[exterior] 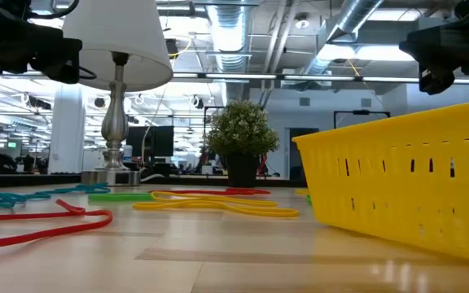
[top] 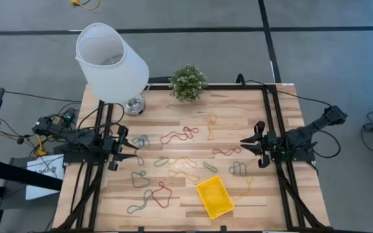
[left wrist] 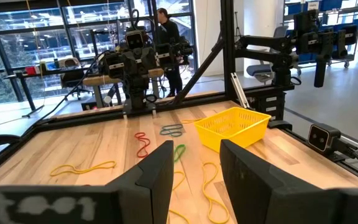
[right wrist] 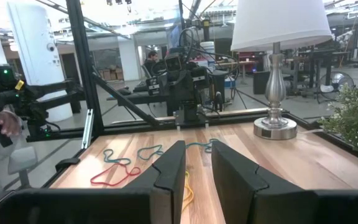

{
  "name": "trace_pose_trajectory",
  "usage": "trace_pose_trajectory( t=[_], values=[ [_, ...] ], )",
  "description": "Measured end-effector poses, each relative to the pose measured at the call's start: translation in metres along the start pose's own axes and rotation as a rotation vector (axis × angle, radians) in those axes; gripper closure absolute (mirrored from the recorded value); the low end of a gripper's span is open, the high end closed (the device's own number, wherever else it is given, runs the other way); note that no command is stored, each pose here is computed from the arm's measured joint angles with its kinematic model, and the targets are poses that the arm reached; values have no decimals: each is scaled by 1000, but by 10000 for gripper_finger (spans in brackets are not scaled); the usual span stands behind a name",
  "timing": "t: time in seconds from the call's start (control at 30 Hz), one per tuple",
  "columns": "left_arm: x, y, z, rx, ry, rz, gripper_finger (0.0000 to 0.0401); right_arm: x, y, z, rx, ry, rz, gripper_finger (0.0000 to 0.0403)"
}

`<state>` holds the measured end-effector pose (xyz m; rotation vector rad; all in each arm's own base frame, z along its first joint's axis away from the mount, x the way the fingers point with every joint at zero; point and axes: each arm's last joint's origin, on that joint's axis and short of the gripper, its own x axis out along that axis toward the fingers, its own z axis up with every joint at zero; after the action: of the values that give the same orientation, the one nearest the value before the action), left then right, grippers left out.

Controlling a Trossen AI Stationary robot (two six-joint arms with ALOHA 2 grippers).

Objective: Pick and place items into bin

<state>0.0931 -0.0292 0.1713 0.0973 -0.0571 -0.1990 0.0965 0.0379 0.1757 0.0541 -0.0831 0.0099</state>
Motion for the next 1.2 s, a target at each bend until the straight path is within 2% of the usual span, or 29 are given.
trace_pose_trajectory(
  t=[0.37, 0.5, 0.6, 0.7, 0.83, 0.93, 1.0, 1.1, 1.2],
  values=[
    [0, 0, 0, 6, 0, 6, 278, 0, 0, 0, 0, 0, 0, 331],
    [0, 2, 1, 24, -3, 65, 278, 0, 0, 0, 0, 0, 0, 331],
    [0, 5, 4, 35, -21, 165, 278, 0, 0, 0, 0, 0, 0, 331],
    [-3, 9, 18, 40, -151, 265, 278, 0, 0, 0, 0, 0, 0, 331],
    [-8, 11, 38, 179, -311, 267, 278, 0, 0, 0, 0, 0, 0, 331],
    [-15, 15, 62, 193, -391, 309, 278, 0, 0, 0, 0, 0, 0, 331],
    [-20, 20, 77, 142, -385, 413, 278, 0, 0, 0, 0, 0, 0, 331],
    [-26, 27, 96, 115, -274, 563, 278, 0, 0, 0, 0, 0, 0, 331],
    [-27, 31, 116, 111, -160, 592, 278, 0, 0, 0, 0, 0, 0, 331]
  ],
)
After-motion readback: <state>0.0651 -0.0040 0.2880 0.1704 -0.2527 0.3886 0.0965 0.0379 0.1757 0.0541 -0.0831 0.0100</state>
